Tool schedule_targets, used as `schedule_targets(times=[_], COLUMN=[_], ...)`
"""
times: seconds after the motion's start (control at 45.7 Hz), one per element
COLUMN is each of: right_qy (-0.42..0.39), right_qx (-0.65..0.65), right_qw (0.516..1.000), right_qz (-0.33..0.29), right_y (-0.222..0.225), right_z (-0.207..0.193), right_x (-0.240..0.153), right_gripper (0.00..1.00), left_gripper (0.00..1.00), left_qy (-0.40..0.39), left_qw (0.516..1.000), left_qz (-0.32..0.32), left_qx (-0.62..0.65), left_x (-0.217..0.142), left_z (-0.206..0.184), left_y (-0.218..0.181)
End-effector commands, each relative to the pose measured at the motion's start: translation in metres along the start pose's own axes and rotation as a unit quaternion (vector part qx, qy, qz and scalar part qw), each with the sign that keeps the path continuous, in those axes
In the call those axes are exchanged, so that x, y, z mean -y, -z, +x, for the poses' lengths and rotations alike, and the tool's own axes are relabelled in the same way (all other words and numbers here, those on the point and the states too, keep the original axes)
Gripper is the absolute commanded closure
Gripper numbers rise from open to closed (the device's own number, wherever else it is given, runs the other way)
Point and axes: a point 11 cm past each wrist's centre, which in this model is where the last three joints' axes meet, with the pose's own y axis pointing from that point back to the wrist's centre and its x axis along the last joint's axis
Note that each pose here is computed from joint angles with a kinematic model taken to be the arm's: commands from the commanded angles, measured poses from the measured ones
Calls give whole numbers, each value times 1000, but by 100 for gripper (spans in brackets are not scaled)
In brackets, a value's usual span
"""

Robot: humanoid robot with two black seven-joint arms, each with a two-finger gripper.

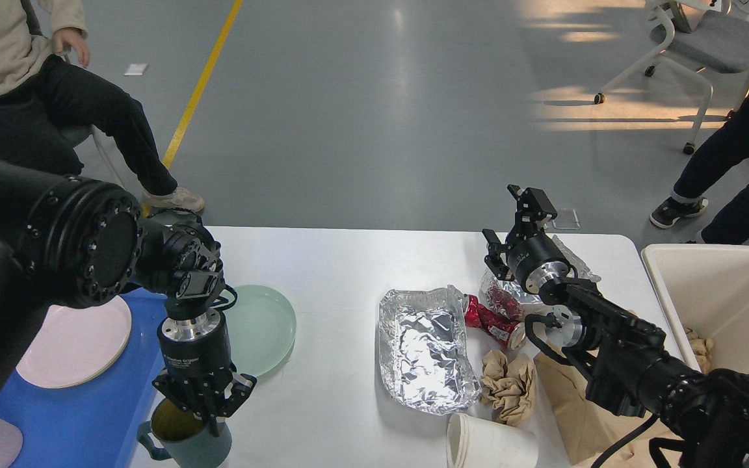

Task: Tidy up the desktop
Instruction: 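Close the left gripper on the dark teal mug, then carry the teal mug onto the blue tray and release it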

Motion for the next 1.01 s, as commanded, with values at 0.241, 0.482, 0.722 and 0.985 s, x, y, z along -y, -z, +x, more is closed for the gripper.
schedule_targets(times=[0.241,0.482,0.722,0.985], right_qy=[0,0,-1,0], right_qx=[0,0,0,0], right_qw=[1000,1000,1000,1000], right_qz=[0,0,0,0], right_y=[0,0,-1,0], right_z=[0,0,0,0], right_x=[0,0,0,0], right_gripper=[0,0,0,0], left_gripper=[100,100,100,100], left_qy=[-109,-154,-162,-131], left_qw=[992,973,951,955], left_qz=[3,-15,-17,-44], left_qx=[-68,-172,-264,-263], left_x=[-120,-150,-116,-62], left_z=[-11,-34,-44,-32], left_y=[49,136,229,227])
